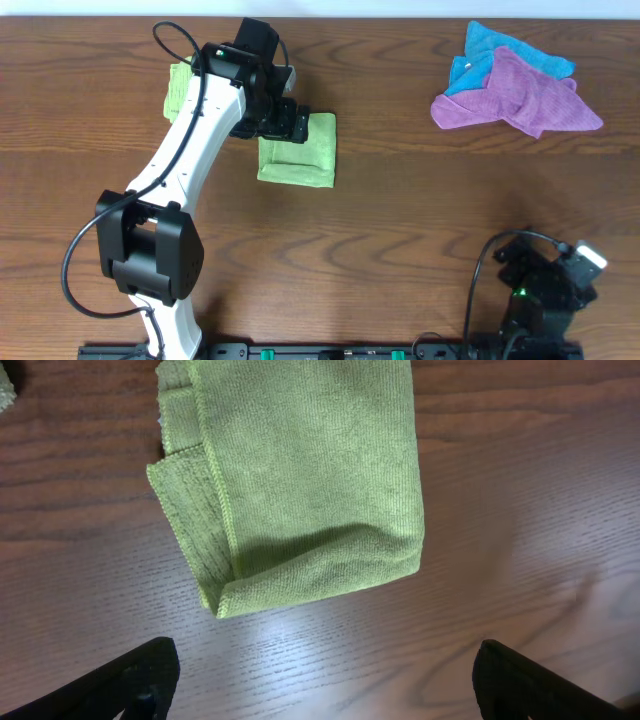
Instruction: Fold the cloth
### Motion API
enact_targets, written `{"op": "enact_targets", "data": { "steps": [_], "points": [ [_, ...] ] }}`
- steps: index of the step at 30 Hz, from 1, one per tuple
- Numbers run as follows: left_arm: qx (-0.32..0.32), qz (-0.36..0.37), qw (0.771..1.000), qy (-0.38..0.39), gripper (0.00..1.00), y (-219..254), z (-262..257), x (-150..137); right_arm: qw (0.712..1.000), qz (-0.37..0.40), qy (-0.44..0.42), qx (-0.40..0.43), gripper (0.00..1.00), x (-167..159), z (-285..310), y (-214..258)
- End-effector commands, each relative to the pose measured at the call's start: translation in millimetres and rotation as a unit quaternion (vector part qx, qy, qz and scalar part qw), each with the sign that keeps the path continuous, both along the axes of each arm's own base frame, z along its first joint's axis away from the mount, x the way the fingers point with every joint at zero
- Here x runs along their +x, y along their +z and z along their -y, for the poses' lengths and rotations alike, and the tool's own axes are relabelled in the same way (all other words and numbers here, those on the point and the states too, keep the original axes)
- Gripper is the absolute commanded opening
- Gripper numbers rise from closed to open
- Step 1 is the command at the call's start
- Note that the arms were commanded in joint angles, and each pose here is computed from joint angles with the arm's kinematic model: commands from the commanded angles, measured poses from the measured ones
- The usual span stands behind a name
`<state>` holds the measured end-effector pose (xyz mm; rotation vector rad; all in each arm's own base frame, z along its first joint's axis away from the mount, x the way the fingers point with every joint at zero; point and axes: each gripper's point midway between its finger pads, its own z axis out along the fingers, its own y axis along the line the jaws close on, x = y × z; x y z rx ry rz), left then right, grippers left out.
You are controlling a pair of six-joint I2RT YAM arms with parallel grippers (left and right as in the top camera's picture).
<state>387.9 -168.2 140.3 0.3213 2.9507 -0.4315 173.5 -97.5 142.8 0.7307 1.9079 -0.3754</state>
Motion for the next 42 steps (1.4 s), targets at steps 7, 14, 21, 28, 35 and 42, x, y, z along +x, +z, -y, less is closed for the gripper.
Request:
{"op": "enact_targets", "data": {
  "steps": [7, 14, 21, 28, 35, 42],
  "points": [
    [-0.004, 0.017, 1.000, -0.003, 0.95, 12.0, 1.6, 2.7, 0.999, -0.048, 0.008, -0.001, 0.99, -4.3, -2.0, -29.1],
    [-0.005, 0.017, 1.000, -0.003, 0.95, 12.2, 1.7, 2.8, 0.998, -0.063, 0.008, 0.000, 0.99, -5.2, -1.9, -43.4],
    [-0.007, 0.000, 1.000, 0.019, 0.95, 11.3, 1.0, -1.5, 0.997, -0.079, 0.008, 0.001, 0.99, -9.1, -2.0, -50.6],
    [-0.012, -0.031, 0.995, 0.097, 0.95, 10.2, -0.2, -4.7, 0.997, -0.080, 0.008, 0.001, 0.99, -9.2, -2.1, -50.7],
    [-0.005, -0.019, 0.995, 0.097, 0.95, 9.9, -3.1, 0.2, 0.997, -0.079, 0.008, 0.001, 0.99, -9.1, -2.1, -50.6],
    [-0.059, -0.025, 0.956, 0.287, 0.95, 17.6, 3.8, 27.8, 0.997, -0.080, 0.008, 0.001, 0.99, -9.2, -2.0, -50.7]
  ]
}}
